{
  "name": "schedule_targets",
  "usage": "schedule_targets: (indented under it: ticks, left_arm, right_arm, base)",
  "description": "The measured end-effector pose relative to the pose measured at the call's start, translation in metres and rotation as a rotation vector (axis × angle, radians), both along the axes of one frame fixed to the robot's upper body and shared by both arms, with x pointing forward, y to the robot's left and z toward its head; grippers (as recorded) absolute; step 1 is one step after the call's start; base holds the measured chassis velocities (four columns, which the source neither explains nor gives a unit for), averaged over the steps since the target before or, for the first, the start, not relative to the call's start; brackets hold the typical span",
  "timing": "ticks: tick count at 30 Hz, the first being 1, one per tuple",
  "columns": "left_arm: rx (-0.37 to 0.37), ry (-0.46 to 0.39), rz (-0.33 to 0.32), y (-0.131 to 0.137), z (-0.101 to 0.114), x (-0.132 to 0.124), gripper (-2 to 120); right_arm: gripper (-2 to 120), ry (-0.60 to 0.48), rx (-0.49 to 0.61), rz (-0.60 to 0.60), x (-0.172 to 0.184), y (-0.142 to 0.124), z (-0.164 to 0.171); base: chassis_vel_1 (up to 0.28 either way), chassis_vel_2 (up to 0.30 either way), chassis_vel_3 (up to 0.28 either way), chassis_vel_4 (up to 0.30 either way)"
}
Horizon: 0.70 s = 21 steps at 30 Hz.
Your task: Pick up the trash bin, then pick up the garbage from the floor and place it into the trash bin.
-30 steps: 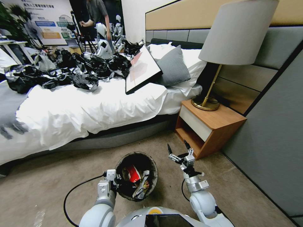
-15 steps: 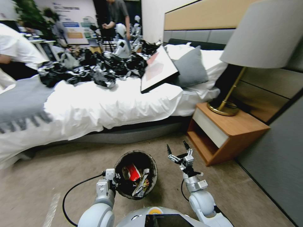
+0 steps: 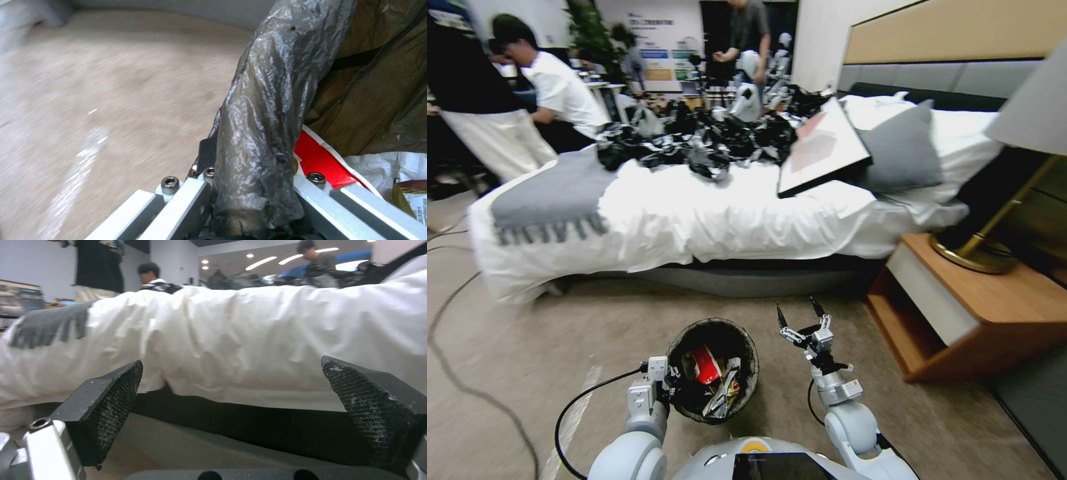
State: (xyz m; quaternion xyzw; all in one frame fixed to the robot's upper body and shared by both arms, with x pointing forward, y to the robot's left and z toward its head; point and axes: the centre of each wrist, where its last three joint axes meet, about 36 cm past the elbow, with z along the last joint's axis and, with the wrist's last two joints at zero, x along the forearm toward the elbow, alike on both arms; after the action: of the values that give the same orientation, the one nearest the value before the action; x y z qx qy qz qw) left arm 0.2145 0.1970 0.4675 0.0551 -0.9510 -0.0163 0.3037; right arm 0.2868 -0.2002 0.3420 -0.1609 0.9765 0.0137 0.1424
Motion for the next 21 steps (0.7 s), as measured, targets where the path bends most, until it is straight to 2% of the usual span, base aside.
schedule_targets:
  ticks: [21]
  left_arm:
    - [-0.001,-0.010,0.003,0.0002,-0.0014,0.0013,0]
  right_arm:
    - [100,-0.005,-0.004,0.012,0.0014,0.0003,-0.0024]
  base:
    - [0.123,0.121,0.121,0.121]
